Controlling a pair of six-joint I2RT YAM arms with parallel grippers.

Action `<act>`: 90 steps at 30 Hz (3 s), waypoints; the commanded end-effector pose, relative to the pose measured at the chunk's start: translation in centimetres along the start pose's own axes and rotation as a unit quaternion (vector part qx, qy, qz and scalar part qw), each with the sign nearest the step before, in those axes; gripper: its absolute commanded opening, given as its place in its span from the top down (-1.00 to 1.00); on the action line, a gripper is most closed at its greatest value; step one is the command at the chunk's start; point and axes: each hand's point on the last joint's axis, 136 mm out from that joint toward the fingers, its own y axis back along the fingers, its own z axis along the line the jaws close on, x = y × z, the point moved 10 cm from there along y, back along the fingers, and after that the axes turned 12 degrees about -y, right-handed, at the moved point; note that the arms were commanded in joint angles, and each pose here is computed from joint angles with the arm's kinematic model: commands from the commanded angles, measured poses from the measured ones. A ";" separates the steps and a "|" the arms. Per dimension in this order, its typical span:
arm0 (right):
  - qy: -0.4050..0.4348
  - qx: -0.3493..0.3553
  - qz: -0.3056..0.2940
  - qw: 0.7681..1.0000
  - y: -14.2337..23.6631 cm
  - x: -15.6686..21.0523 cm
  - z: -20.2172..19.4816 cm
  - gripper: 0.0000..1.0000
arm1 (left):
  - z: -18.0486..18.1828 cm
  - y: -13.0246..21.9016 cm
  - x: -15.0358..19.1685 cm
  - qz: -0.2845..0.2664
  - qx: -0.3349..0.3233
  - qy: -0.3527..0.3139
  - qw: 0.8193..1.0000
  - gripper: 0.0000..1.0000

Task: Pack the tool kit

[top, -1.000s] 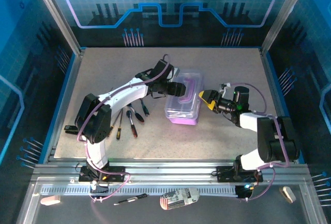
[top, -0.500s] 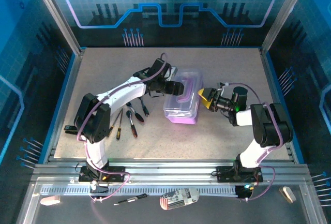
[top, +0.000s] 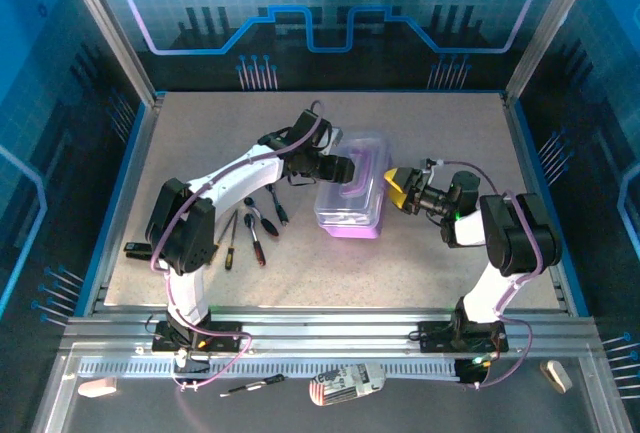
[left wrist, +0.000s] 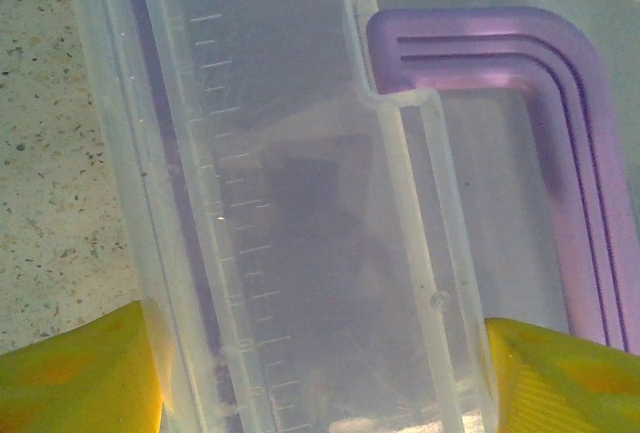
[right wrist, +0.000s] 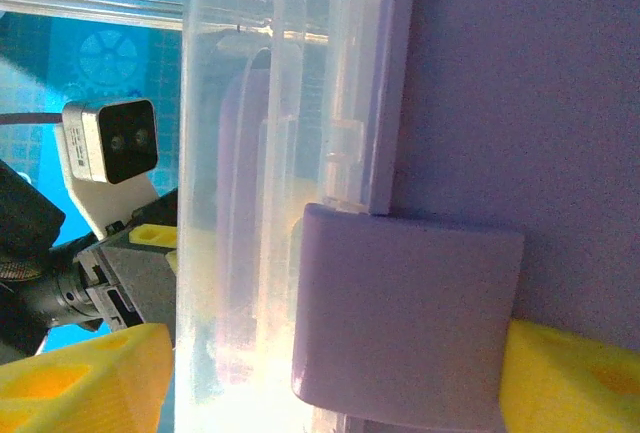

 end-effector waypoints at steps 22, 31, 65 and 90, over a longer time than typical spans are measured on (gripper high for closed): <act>0.087 -0.071 0.005 0.994 3.3 0.3 4.4 -0.62 | 1.5 -6.1 5.8 0.173 -0.178 -0.042 0.968 -0.39; 0.096 -0.079 -0.001 0.992 4.2 0.6 5.4 -0.61 | 0.5 -7.6 6.0 0.197 -0.232 -0.088 0.949 -0.38; 0.059 0.198 -0.231 0.951 12.1 2.6 4.8 -0.75 | -6.9 -5.7 2.7 0.147 -0.153 -0.114 0.971 -0.37; 0.095 0.211 -0.167 0.958 10.3 3.4 5.4 -0.83 | -8.9 -1.0 -0.7 0.069 -0.132 -0.093 0.984 -0.84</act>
